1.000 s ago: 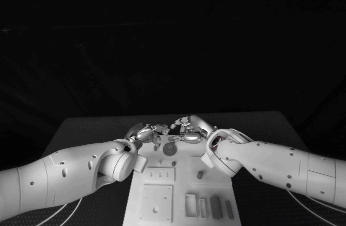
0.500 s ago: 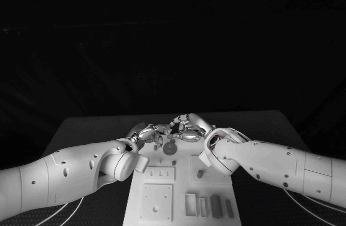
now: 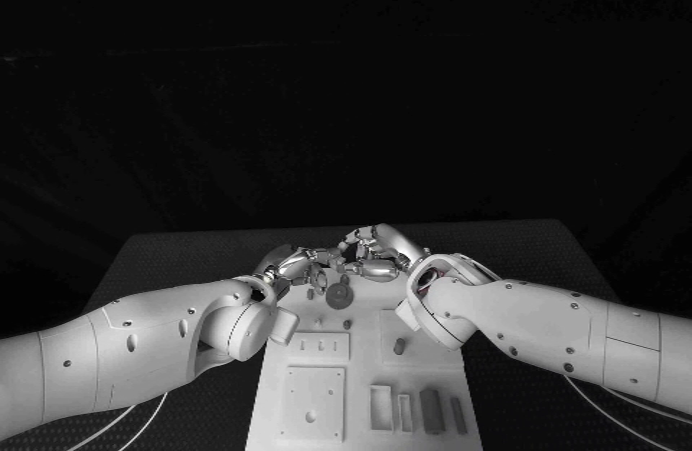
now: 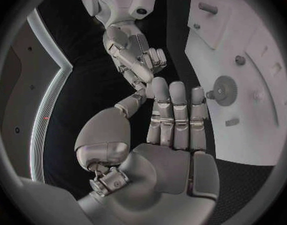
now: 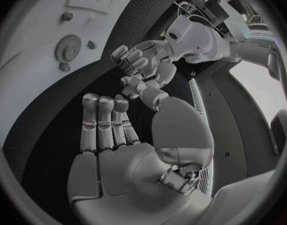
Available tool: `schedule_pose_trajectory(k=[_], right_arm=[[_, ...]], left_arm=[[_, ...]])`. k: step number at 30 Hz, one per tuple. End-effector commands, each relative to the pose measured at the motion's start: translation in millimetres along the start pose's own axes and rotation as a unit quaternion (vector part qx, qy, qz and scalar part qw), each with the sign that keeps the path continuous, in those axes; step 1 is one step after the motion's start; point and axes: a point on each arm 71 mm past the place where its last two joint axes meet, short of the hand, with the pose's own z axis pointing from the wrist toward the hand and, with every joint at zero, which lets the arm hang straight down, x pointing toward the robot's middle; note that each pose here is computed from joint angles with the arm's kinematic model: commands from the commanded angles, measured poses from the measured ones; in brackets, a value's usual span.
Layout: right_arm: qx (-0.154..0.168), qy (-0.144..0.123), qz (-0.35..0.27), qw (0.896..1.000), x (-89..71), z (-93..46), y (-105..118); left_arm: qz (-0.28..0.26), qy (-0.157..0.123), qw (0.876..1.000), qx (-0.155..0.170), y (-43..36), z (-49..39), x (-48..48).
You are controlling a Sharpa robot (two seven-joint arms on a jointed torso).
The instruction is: Assemble the parts on the task board
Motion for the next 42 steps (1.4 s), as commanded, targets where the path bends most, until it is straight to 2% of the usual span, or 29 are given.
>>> schedule_pose_trajectory(k=[1,19,33,42], right_arm=[[-0.011,-0.003,-0.009,1.0,0.3,0.9,1.8],[-0.007,-0.014,-0.017,1.0,-3.3,2.4,-2.5],[-0.008,-0.016,-0.017,1.0,-4.8,2.0,-3.6],[-0.007,-0.013,-0.015,1.0,-5.1,1.9,-4.2]], left_arm=[[0.0,0.017,1.0,0.003,-1.3,0.2,4.3],[0.001,0.027,1.0,-0.001,-0.1,0.2,3.6],[0.019,0.053,0.998,-0.004,1.7,0.6,2.9],[0.029,0.058,0.998,-0.002,2.1,0.8,1.8]])
